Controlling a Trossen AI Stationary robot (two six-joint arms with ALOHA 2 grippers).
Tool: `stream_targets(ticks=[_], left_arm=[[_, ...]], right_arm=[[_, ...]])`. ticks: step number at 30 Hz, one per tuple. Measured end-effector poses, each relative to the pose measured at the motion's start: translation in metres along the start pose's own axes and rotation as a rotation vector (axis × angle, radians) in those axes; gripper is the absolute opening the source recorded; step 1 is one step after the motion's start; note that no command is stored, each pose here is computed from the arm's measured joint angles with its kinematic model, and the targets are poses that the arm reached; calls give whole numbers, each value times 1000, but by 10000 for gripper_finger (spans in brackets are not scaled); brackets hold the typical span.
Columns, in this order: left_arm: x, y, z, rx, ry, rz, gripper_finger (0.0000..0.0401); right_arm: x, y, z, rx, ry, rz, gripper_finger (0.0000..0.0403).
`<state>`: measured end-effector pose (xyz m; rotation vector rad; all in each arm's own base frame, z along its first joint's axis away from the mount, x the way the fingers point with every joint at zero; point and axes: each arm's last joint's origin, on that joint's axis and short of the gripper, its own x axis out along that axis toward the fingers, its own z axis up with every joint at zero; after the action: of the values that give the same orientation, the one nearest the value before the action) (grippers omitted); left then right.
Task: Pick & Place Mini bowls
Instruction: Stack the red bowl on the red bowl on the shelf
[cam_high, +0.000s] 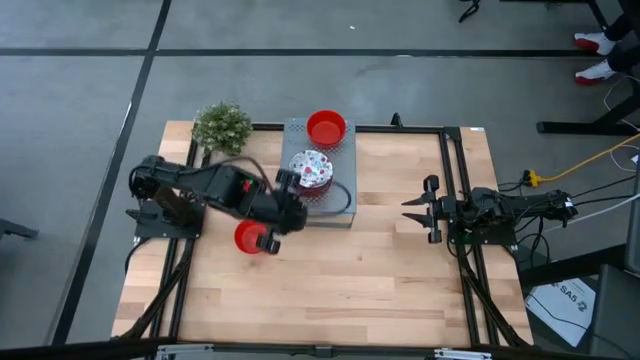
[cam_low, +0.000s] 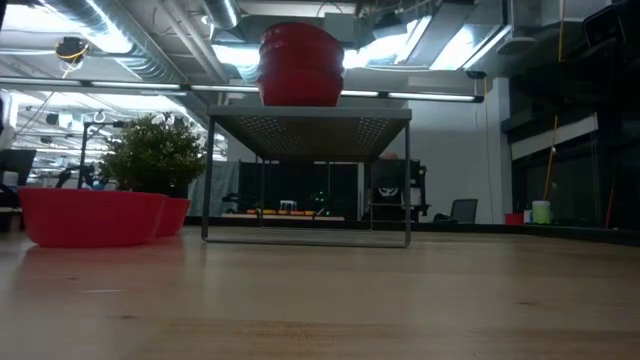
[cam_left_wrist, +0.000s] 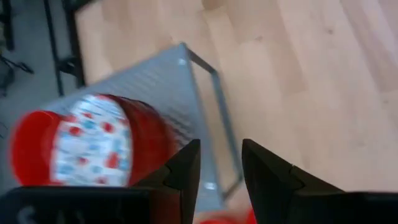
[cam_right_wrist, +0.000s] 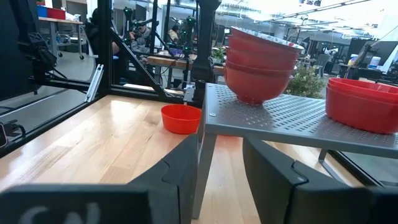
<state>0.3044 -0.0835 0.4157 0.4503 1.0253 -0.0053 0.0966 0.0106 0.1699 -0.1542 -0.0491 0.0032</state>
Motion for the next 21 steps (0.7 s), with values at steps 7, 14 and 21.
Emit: stream_targets(ticks=[7, 14, 21], left_arm=[[16, -47, -4, -121, 74, -87, 109], [39, -85, -3, -240, 175, -114, 111], [55, -112, -7, -324, 309, -113, 105]], right_arm=[[0, 0, 0, 0, 0, 0, 127], [0, 0, 0, 0, 0, 0, 127], [0, 0, 0, 0, 0, 0, 127]])
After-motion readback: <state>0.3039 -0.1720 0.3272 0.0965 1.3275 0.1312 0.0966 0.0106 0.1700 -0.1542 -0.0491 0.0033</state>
